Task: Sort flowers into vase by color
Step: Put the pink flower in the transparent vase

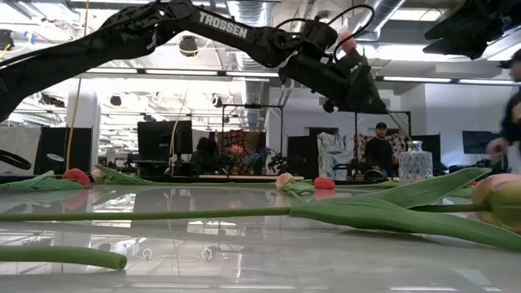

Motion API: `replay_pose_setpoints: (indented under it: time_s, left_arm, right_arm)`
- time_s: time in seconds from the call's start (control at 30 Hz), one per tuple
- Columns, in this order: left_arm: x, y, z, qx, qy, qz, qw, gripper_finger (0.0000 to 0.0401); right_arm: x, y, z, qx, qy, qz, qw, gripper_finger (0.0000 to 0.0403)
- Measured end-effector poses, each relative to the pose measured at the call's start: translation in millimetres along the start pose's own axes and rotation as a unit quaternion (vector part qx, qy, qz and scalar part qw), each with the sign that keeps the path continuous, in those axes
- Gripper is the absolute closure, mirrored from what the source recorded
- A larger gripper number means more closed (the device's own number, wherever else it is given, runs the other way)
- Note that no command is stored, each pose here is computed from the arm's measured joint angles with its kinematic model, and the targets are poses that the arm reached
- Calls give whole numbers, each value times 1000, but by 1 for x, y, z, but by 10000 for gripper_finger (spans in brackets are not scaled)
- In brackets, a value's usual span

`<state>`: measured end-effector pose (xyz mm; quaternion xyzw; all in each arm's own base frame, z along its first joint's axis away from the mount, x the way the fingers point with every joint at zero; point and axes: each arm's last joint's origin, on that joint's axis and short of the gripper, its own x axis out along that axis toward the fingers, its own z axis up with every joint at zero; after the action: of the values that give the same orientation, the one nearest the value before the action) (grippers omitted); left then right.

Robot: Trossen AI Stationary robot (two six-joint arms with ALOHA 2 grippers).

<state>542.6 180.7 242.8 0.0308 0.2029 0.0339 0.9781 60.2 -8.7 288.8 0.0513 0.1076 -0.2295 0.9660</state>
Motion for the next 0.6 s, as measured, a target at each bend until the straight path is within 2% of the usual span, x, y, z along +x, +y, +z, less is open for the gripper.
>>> replay_pose_setpoints:
  time_s: [0.6]
  left_arm:
    - [-24,-4,0,65,108,-25,992,220]
  right_arm:
    - [0,0,0,-2,1,0,1000,113]
